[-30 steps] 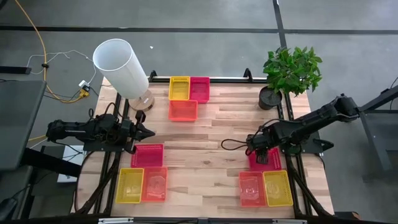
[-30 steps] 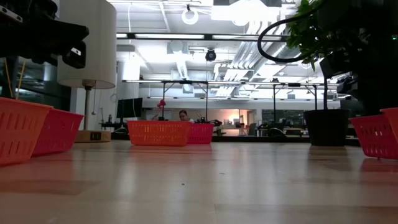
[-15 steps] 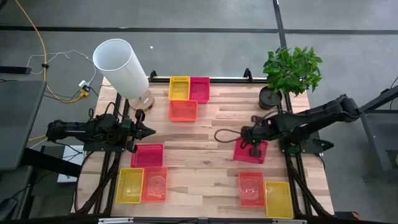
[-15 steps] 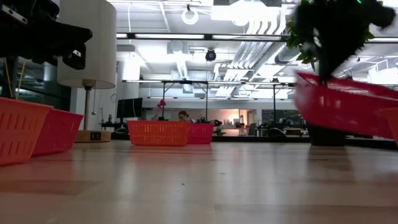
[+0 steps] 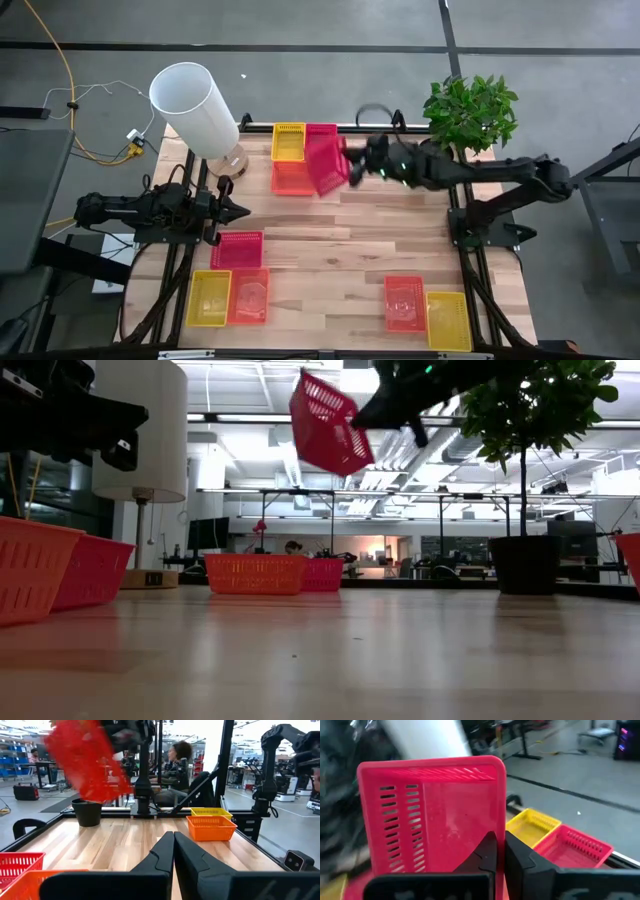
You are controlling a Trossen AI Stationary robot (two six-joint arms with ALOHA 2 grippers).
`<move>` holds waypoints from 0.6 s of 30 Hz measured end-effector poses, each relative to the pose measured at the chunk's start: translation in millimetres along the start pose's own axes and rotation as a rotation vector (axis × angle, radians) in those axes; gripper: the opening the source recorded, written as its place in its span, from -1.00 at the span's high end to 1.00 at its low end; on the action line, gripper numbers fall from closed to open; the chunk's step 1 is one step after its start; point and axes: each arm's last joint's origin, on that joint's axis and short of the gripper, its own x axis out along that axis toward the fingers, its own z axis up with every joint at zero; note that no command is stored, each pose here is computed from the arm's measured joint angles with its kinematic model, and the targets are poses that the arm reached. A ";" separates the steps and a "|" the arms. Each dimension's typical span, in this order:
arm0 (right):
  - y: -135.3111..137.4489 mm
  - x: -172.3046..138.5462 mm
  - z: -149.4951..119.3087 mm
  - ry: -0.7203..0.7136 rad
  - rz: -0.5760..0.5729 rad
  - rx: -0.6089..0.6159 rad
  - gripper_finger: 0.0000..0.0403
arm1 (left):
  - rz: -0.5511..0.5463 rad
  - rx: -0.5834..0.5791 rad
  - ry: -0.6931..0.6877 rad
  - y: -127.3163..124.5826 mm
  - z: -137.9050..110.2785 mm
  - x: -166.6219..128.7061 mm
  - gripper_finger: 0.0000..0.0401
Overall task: Stack baskets by color
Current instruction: Stack the bottom right red bin on top of the top red bin
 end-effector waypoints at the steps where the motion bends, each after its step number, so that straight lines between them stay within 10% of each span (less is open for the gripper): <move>1: -6.7 8.9 3.7 -0.002 -0.021 0.037 1.00 | 0.000 0.000 0.001 0.0 -0.2 0.0 1.00; 18: -85.1 151.7 13.7 0.364 -0.425 0.190 1.00 | 0.000 -0.015 0.001 0.0 -0.2 0.0 1.00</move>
